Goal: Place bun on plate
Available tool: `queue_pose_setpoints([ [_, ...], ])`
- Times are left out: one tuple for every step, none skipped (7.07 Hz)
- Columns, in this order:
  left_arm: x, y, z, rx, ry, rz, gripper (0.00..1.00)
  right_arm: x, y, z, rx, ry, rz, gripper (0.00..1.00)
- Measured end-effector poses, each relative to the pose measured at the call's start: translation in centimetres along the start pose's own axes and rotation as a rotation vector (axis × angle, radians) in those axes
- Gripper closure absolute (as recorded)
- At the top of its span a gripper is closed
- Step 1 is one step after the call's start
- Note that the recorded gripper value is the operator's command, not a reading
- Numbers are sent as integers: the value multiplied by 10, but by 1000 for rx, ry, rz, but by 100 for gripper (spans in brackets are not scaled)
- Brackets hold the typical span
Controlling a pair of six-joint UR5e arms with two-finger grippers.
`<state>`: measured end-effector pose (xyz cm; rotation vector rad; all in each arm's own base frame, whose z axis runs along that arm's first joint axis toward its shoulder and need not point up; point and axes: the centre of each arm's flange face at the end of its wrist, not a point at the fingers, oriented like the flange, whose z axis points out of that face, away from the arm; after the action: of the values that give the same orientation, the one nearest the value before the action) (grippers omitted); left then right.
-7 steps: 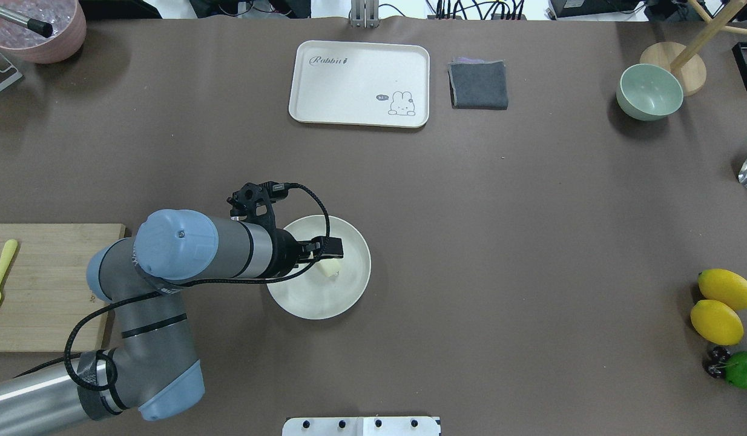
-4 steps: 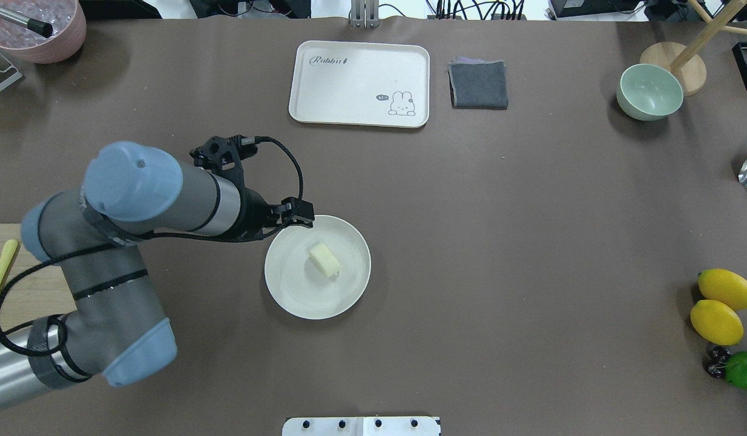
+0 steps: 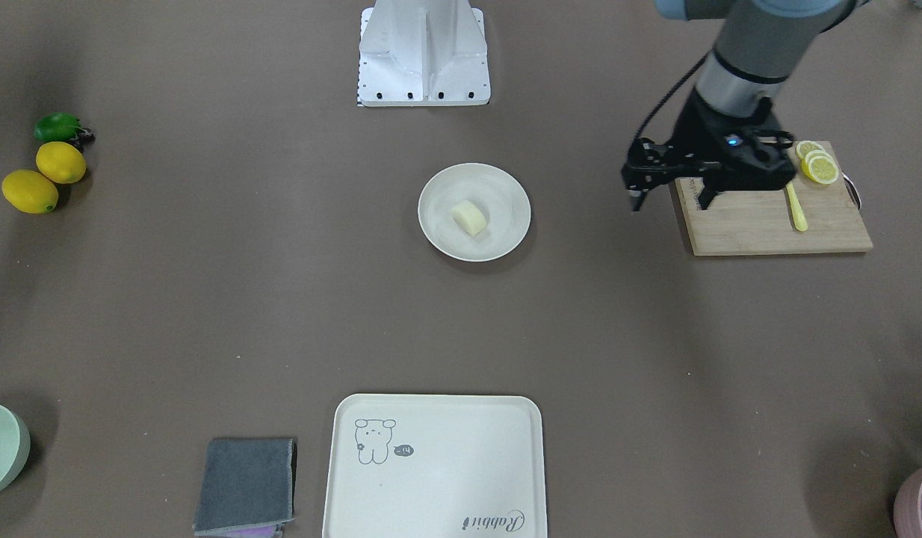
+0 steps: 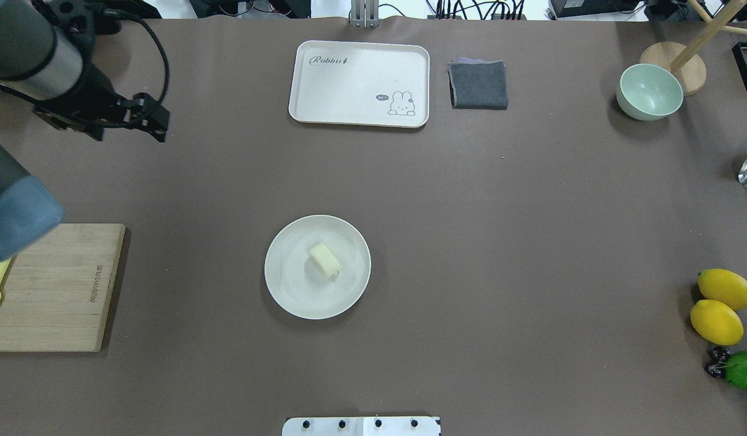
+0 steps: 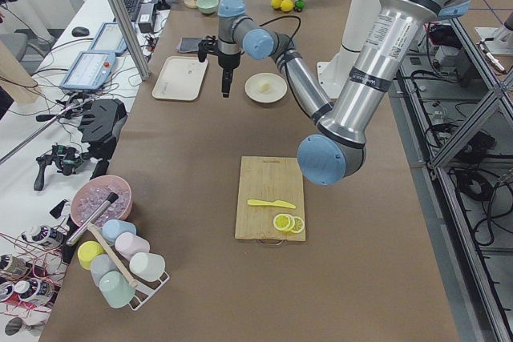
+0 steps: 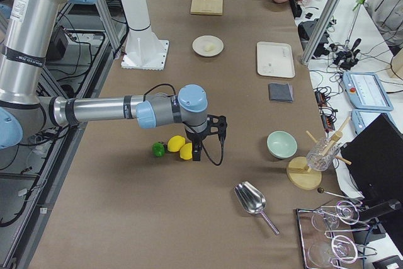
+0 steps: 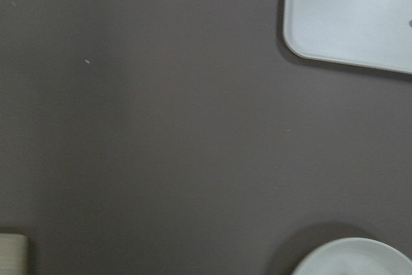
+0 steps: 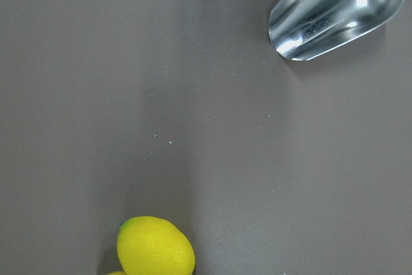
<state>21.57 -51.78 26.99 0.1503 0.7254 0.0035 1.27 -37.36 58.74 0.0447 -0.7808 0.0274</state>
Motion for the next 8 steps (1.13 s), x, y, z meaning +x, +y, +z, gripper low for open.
queue_pose_setpoints([
  [-69, -14, -20, -40, -50, 50, 2, 8, 0, 2, -8, 5, 13, 0],
  [-144, -16, -33, -76, -57, 87, 2, 13, -2, 1, -19, 9, 12, 0],
  [-217, -14, -38, -100, -60, 134, 2, 19, -7, -6, -37, 16, 0, 0],
  [-295, -6, -37, -130, -62, 186, 2, 30, -14, -21, -57, 24, -26, 0],
  [-364, 9, -25, -168, -57, 213, 2, 43, -22, -40, -73, 40, -53, 0],
  [-420, 32, -4, -183, -51, 206, 2, 52, -27, -54, -82, 64, -70, 0],
  [-462, 64, 20, -169, -46, 198, 2, 57, -29, -61, -87, 80, -77, 0],
  [-485, 96, 41, -154, -20, 188, 2, 59, -29, -63, -89, 84, -79, 0],
])
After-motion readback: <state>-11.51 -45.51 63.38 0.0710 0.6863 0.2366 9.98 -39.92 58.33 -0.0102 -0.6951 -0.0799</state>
